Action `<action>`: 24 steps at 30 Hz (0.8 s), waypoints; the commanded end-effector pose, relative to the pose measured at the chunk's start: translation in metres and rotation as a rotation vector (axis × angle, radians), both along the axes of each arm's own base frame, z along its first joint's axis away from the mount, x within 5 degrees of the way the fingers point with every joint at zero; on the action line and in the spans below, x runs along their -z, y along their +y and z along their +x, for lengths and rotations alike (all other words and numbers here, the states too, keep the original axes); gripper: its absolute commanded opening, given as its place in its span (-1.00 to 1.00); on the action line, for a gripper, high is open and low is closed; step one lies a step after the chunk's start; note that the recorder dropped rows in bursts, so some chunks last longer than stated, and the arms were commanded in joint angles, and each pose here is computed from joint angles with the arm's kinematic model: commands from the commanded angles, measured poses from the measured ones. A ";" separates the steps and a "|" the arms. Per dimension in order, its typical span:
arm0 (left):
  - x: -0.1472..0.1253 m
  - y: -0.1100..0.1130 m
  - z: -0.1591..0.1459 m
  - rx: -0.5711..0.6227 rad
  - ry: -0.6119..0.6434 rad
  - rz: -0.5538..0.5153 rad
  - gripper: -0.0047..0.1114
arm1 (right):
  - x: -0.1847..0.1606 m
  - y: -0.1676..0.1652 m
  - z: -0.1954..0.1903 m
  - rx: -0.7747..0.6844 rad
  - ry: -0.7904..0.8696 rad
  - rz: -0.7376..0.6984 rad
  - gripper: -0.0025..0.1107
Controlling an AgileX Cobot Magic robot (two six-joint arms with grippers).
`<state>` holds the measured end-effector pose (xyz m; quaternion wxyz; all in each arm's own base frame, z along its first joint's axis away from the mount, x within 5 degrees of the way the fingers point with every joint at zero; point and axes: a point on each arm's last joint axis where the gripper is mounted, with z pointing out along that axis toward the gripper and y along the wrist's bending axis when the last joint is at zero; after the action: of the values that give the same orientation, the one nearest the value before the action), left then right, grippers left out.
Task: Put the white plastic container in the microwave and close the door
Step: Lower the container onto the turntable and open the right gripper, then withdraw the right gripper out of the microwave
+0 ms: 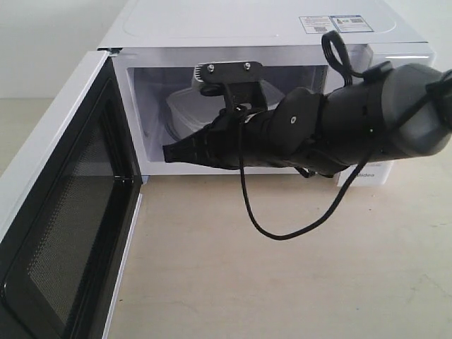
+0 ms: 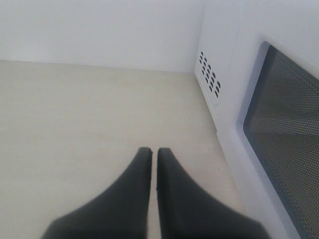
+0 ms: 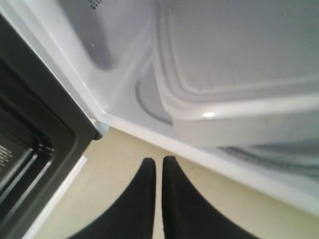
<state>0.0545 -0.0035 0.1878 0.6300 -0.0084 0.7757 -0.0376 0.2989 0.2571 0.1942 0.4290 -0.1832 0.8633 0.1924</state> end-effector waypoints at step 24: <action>0.001 0.000 0.000 -0.002 0.003 0.003 -0.84 | 0.026 -0.005 0.026 0.135 -0.228 -0.084 -0.96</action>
<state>0.0545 -0.0035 0.1878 0.6300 -0.0084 0.7757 -0.0376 0.3209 0.2535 0.1657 0.5099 -0.1722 0.8354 0.1114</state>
